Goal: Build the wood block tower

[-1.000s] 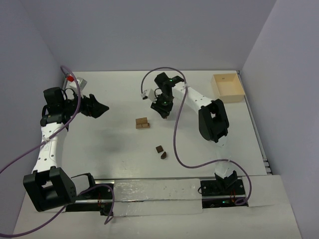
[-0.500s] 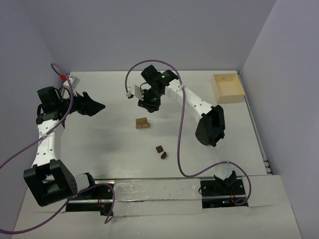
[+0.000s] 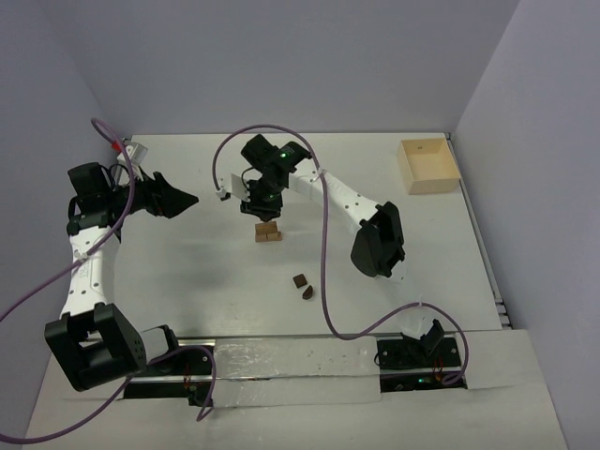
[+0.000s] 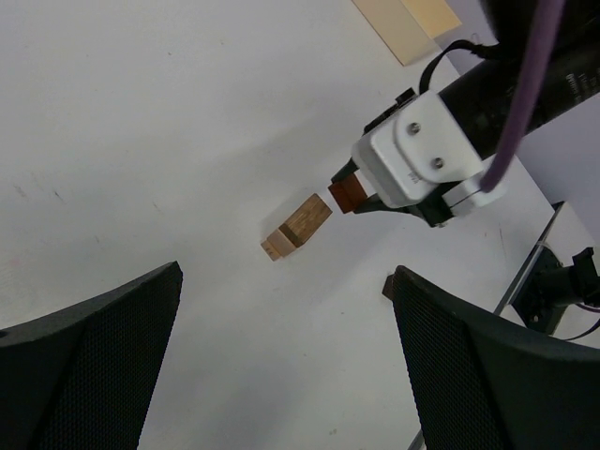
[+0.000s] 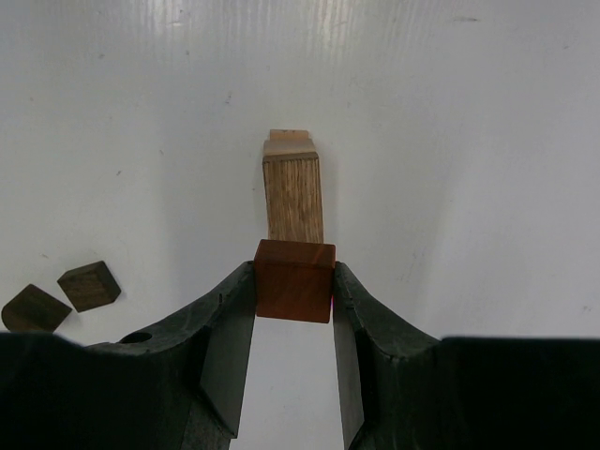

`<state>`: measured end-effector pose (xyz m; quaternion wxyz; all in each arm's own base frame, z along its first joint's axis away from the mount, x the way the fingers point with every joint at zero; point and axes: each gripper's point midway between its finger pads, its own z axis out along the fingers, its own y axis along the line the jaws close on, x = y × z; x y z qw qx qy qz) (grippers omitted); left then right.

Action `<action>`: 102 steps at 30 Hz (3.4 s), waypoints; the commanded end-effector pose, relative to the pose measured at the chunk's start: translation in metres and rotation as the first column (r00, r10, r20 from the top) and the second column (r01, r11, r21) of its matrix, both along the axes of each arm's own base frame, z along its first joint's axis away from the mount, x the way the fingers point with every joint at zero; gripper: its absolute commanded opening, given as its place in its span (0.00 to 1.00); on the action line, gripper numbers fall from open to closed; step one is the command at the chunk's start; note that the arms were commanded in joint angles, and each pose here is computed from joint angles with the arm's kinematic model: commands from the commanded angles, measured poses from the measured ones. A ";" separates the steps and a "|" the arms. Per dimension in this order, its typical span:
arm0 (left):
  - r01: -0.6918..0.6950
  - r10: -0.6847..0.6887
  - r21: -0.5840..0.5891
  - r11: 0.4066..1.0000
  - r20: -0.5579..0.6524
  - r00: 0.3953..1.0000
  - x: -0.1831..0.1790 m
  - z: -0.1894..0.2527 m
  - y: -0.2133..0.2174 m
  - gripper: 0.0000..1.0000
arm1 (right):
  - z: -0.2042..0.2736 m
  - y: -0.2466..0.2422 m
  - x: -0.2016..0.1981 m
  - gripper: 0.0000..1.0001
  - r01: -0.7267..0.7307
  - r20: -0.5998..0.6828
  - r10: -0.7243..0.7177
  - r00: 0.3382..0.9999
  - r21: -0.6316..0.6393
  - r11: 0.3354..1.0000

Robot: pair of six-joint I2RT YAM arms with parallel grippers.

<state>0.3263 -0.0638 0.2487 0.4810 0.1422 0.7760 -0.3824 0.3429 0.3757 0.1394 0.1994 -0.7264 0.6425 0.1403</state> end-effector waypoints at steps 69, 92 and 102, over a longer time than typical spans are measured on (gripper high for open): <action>0.025 -0.024 -0.008 1.000 0.082 0.996 0.000 0.018 0.001 0.99 | -0.057 0.008 0.002 0.26 -0.039 -0.005 0.038 0.999 -0.119 0.992; 0.034 -0.034 -0.009 0.999 0.084 0.996 0.001 0.019 0.001 0.99 | -0.046 0.011 0.003 0.60 -0.019 0.021 0.021 1.000 -0.106 0.994; 0.033 -0.033 0.003 0.999 0.089 0.995 0.001 0.022 0.001 0.99 | 0.004 0.019 0.002 0.96 0.001 0.072 0.000 0.997 -0.009 1.000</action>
